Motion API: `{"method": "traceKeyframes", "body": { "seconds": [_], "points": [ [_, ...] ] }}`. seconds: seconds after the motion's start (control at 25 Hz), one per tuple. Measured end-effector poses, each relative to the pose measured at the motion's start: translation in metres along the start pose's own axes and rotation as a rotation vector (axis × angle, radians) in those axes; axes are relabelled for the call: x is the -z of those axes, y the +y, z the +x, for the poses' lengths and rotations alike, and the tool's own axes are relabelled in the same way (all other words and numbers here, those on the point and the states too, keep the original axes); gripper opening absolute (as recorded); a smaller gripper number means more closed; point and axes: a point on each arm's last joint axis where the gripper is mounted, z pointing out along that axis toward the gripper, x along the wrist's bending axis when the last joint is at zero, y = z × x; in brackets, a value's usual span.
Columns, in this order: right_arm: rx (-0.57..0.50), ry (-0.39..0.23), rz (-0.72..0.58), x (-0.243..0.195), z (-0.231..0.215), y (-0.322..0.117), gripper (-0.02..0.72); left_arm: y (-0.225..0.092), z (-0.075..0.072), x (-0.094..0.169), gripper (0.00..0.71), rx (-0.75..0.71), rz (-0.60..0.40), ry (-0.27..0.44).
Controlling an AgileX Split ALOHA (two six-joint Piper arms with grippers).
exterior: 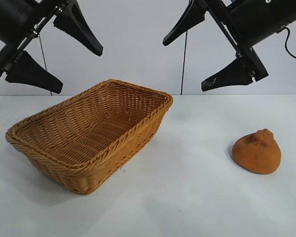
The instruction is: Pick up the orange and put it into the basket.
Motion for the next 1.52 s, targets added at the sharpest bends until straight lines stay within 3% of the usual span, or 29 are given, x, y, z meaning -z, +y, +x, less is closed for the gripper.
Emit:
{"method": "traceKeyframes", "body": {
  "seconds": [1.28, 1.52],
  "points": [
    [-0.008, -0.003, -0.006, 0.000, 0.000, 0.001, 0.694, 0.005, 0.002, 0.000, 0.639, 0.000, -0.059, 0.017],
    [-0.010, -0.003, -0.007, 0.000, 0.000, 0.001, 0.694, 0.008, 0.003, 0.023, 0.639, -0.003, -0.101, 0.032]
  ]
}}
